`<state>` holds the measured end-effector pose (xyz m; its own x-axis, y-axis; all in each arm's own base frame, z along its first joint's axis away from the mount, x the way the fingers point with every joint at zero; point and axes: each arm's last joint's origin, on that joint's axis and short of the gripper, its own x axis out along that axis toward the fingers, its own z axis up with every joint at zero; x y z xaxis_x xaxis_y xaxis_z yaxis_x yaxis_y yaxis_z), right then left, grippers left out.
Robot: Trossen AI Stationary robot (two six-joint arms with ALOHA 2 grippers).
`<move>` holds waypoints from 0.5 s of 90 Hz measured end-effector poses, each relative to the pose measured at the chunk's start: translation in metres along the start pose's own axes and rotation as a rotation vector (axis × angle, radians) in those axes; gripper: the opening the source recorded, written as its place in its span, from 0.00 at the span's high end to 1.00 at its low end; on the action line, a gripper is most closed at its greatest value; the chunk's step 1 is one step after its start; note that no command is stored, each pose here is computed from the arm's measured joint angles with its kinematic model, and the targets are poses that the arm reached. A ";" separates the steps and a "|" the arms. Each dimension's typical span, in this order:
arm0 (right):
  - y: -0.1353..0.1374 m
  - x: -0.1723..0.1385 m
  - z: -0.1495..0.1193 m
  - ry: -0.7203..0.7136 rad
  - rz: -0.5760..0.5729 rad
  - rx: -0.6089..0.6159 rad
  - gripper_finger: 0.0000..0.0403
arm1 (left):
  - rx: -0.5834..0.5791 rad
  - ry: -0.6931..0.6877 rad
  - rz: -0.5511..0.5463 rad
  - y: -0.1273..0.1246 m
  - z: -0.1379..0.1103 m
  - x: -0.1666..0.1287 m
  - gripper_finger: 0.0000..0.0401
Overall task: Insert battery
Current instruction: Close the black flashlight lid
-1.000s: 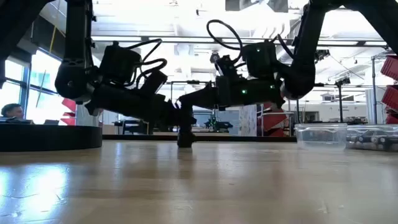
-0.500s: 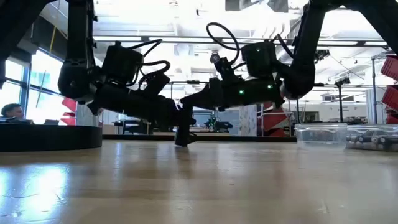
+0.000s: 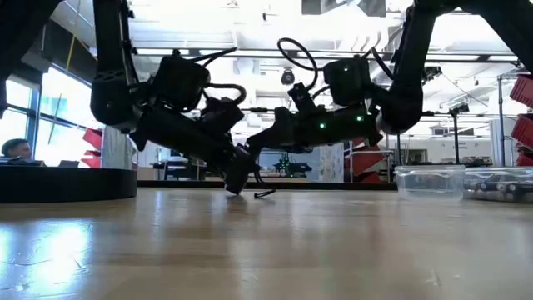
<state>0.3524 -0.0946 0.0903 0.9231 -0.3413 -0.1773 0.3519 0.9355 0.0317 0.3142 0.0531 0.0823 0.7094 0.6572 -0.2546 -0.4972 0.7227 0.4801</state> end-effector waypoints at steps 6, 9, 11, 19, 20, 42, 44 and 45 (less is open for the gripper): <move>0.000 0.000 0.000 -0.001 -0.013 0.054 0.80 | 0.046 0.013 0.032 -0.003 0.001 -0.001 0.76; 0.000 0.000 -0.001 -0.001 -0.021 0.087 0.80 | 0.067 0.021 0.044 -0.004 0.002 -0.002 0.76; 0.000 0.000 -0.001 -0.003 -0.022 0.107 0.80 | 0.079 0.023 0.050 -0.005 0.002 -0.002 0.76; 0.000 0.000 0.001 -0.028 -0.025 0.181 0.80 | 0.099 0.019 0.056 -0.007 0.004 -0.004 0.76; 0.000 0.000 0.001 -0.030 -0.026 0.190 0.80 | 0.100 0.018 0.057 -0.007 0.004 -0.004 0.76; 0.001 0.000 0.002 -0.040 -0.013 0.271 0.80 | 0.054 -0.005 0.024 -0.008 0.005 -0.004 0.76; 0.001 0.000 0.002 -0.039 -0.010 0.271 0.80 | 0.043 -0.006 0.015 -0.009 0.005 -0.004 0.76; 0.001 -0.001 0.002 -0.038 -0.010 0.271 0.80 | 0.039 -0.006 0.011 -0.009 0.005 -0.004 0.76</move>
<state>0.3527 -0.0934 0.0927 0.9226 -0.3588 -0.1418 0.3853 0.8750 0.2931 0.3181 0.0428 0.0833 0.7075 0.6633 -0.2440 -0.4847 0.7066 0.5155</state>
